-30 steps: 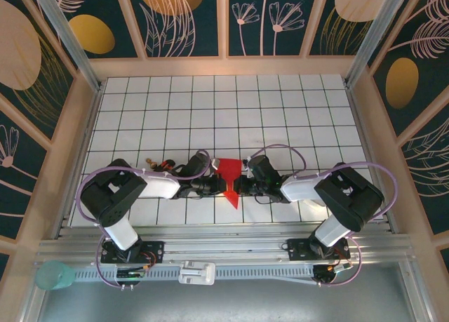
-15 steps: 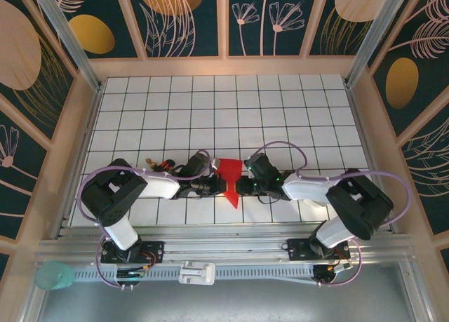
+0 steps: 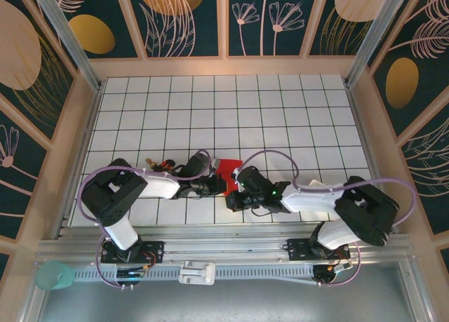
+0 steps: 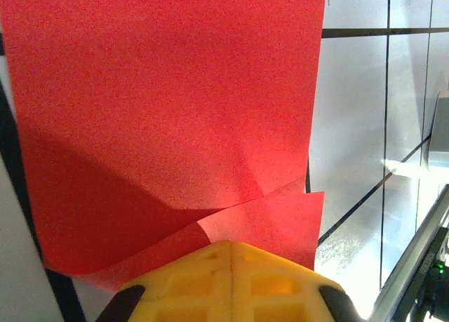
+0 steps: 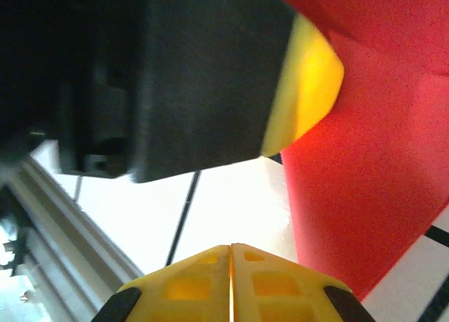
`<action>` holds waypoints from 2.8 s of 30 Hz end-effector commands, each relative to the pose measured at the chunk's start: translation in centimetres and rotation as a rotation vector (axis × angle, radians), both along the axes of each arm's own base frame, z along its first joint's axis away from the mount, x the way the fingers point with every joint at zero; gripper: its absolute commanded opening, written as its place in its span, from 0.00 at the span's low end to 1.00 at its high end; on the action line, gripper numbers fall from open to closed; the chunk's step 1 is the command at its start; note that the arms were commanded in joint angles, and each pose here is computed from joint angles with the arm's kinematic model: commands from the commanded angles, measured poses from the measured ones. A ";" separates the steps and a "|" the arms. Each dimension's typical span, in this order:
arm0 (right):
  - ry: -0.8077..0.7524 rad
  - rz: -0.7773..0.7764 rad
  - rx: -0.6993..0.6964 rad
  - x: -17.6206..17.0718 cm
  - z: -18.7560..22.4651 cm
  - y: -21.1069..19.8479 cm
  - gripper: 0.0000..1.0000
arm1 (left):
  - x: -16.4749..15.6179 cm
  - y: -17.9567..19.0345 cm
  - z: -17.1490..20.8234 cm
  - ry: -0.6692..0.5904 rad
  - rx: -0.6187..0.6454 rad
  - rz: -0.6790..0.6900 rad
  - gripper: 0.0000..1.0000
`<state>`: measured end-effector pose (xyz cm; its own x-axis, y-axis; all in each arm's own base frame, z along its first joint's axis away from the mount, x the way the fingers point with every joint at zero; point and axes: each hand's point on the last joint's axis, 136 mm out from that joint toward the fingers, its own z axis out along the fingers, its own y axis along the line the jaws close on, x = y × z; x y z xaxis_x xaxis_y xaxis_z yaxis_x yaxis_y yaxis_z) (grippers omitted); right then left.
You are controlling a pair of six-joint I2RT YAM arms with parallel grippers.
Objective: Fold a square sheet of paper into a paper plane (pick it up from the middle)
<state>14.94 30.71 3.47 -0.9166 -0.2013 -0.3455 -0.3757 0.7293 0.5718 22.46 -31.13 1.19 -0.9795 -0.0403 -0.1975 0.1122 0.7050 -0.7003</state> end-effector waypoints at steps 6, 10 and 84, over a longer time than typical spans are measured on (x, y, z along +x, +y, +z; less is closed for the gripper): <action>-0.013 0.030 0.014 1.0 0.0 1.8 0.05 | -1.2 3.0 -4.3 0.059 0.168 0.014 0.00; -0.016 0.024 0.029 1.4 0.5 1.6 0.05 | -1.2 2.9 -4.2 0.057 0.168 0.012 0.00; 0.199 -0.102 -0.017 -2.8 -2.2 -4.9 0.00 | -0.9 3.0 -4.3 0.045 0.199 0.000 0.00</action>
<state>12.62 26.96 1.67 -0.9762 -0.1092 -0.1874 -0.2067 0.7311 0.6503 22.55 -31.19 1.19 -0.9773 -0.0057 -0.2119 0.1437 0.7173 -0.6818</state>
